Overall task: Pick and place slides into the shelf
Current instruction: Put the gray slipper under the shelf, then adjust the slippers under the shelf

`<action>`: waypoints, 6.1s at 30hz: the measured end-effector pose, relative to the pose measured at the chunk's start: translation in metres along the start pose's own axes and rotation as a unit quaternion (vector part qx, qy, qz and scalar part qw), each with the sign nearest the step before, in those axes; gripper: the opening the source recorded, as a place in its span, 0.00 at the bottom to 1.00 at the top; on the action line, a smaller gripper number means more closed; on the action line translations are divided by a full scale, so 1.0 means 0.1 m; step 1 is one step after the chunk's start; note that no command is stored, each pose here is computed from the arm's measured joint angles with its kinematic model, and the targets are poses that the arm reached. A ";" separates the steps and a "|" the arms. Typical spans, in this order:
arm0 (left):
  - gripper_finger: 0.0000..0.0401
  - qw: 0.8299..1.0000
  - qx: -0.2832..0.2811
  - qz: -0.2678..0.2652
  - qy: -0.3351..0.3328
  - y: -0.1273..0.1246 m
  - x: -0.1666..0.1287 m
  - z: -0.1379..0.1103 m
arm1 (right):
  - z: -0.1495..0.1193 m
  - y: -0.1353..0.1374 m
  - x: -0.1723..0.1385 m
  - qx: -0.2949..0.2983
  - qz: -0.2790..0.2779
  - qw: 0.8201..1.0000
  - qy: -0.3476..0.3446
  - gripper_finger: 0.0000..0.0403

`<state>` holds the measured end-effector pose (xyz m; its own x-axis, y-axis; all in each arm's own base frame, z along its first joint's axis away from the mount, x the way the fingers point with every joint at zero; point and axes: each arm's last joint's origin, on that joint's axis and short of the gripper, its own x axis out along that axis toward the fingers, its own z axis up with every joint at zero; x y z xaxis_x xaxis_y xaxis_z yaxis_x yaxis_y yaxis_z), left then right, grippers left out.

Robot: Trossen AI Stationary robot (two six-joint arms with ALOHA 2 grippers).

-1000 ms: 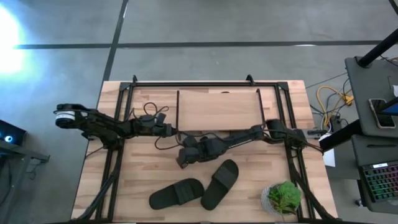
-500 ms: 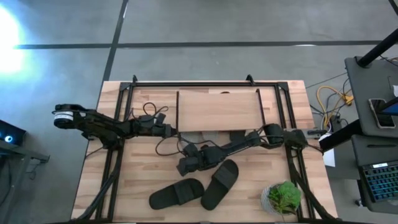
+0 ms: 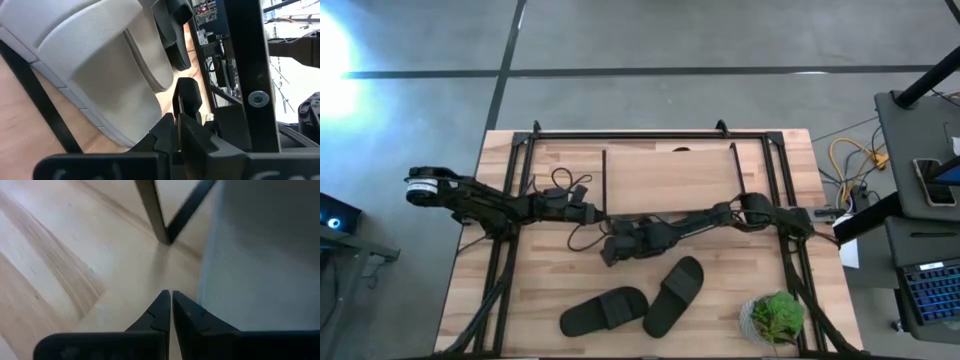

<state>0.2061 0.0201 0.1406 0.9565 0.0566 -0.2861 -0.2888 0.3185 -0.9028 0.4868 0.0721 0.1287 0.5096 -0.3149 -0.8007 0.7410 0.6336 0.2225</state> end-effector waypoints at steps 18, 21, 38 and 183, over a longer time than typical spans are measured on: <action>0.03 1.000 0.015 0.005 -0.003 0.01 0.00 0.00 | -0.10 0.34 -0.68 -0.088 -0.013 0.995 0.048 0.03; 0.03 1.000 0.024 0.010 -0.004 0.04 -0.01 -0.01 | -0.24 0.37 -0.89 -0.072 -0.041 0.993 0.087 0.03; 0.03 0.975 0.037 0.209 -0.066 0.35 -0.11 -0.02 | -0.47 0.51 -1.02 0.177 -0.002 0.982 0.058 0.03; 0.03 0.923 0.257 -0.280 -0.063 -0.41 -1.01 0.22 | -1.09 -0.22 -1.04 0.158 -0.171 0.973 0.000 0.03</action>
<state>0.1221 0.0218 0.2138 0.9564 -0.1530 0.2487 0.2782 0.7358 -0.6174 0.3697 0.1678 0.1460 0.2104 -0.4697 -0.8574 0.9644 0.2432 0.1034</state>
